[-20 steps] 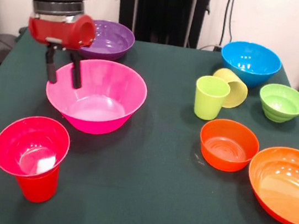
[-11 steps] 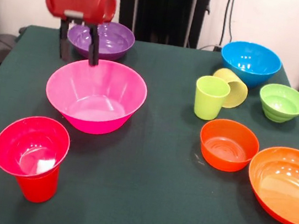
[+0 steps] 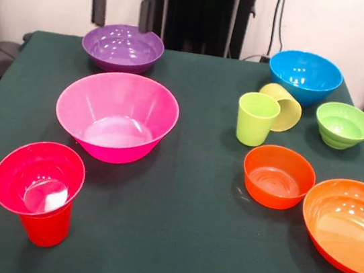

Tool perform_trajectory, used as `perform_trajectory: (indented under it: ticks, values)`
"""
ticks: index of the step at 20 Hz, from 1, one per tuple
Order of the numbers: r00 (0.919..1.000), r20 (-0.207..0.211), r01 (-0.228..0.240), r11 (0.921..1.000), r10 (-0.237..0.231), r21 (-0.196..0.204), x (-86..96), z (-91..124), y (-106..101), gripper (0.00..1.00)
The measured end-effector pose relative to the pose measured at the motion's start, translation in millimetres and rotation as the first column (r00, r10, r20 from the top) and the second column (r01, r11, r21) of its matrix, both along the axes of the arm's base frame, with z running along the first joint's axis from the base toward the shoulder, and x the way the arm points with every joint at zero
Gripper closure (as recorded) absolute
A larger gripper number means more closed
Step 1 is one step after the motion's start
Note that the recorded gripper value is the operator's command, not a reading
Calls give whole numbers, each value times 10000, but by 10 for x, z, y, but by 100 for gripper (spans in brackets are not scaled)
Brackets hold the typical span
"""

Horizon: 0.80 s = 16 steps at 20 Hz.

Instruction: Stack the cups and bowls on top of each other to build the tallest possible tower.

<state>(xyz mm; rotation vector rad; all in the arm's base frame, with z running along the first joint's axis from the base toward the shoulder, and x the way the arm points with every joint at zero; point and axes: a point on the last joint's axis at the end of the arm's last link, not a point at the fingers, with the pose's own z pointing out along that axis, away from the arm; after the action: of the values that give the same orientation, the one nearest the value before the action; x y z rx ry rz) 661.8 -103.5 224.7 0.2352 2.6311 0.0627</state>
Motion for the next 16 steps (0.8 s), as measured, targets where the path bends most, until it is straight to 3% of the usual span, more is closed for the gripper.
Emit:
perform_trajectory:
  ticks: [8, 9, 13, 16]
  values:
    - [9943, 252, -1017, 9922, 1037, -721, 4, 118, 368, 0]
    - [9893, 234, -1410, 9858, 1437, -916, -7, 83, 523, 0]
    - [9775, 182, -2066, 9709, 2103, -1215, -34, 21, 808, 0]
    - [9606, 125, -2729, 9506, 2778, -1481, -75, -40, 1132, 0]
